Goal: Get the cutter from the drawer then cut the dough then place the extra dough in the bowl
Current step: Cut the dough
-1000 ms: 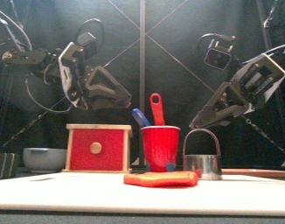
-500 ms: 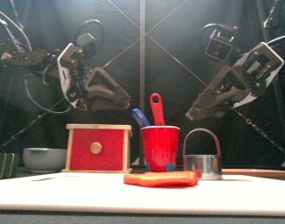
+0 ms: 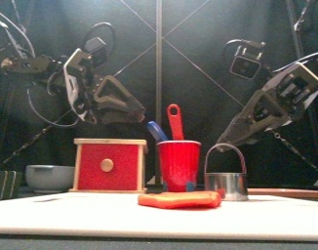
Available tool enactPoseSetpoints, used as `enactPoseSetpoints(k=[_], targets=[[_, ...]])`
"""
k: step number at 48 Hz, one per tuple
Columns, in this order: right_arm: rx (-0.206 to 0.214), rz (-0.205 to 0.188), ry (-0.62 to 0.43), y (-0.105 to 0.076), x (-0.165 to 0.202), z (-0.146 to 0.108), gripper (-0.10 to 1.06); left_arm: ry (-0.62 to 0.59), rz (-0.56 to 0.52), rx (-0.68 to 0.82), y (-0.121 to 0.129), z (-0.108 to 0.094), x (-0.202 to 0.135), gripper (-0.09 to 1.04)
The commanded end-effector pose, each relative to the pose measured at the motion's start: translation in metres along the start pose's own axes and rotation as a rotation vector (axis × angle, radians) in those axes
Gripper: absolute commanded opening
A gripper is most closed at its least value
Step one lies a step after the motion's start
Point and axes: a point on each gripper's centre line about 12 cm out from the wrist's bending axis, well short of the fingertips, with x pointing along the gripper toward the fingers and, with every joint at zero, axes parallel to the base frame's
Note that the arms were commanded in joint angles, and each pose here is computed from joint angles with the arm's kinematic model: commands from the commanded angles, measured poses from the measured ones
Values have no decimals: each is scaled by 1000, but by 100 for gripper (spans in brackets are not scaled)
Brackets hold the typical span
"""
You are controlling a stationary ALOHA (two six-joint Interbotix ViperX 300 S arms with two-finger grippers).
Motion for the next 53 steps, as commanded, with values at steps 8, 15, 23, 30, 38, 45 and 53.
enactPoseSetpoints(k=[8,15,23,30,38,45,53], targets=[[1,8,-31,3,0,11,59,-28,0,-4,-1,7,1,66],[-1,11,-40,4,1,16,54,-28,0,-4,-1,7,1,66],[-15,21,-61,7,5,28,54,-28,0,-3,-1,7,1,66],[-23,40,-88,14,7,43,54,-23,1,-2,-1,6,0,66],[-26,78,-115,29,9,55,54,-23,2,-4,0,6,0,66],[-17,108,-131,43,10,62,54,-22,1,-2,0,5,0,66],[5,130,-123,56,14,61,54,-23,0,0,-1,6,0,66]])
